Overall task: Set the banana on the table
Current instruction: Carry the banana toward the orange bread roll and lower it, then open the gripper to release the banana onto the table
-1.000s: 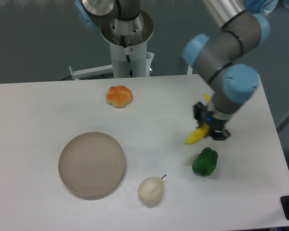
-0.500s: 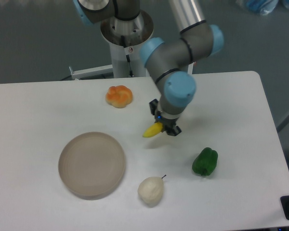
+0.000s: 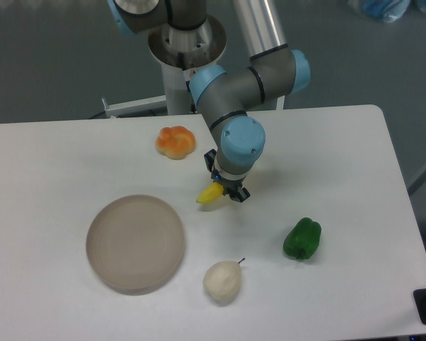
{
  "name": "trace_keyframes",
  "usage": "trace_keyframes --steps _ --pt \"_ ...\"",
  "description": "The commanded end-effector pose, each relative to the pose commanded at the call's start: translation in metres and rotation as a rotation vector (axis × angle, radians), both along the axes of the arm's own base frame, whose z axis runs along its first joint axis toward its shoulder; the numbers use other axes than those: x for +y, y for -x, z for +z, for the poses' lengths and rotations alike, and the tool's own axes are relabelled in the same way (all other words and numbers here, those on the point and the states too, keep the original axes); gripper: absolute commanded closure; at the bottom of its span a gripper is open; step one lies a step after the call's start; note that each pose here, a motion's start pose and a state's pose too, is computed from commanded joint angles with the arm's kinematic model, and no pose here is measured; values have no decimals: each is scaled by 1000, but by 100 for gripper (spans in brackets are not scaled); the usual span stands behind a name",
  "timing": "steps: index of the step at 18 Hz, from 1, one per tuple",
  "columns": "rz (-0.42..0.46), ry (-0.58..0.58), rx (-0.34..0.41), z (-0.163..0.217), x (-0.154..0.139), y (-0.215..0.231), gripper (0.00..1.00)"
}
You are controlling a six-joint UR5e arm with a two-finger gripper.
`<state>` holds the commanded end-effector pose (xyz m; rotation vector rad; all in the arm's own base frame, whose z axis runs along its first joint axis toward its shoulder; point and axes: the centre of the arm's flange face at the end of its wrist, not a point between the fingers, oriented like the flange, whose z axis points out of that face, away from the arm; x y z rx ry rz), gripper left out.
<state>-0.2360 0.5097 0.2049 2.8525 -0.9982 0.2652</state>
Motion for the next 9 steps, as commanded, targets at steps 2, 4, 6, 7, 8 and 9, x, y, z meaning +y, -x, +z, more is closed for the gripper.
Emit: trace_keyframes --steps 2,4,6,7,8,9 --pt "2 -4 12 4 1 1 0" --pt "5 -20 26 14 4 7 0" --pt "8 -72 71 46 19 28 0" --pt "20 -92 86 61 22 41 0" --pt "26 -124 114 82 30 54 0" --pt "39 -144 131 93 33 66 0"
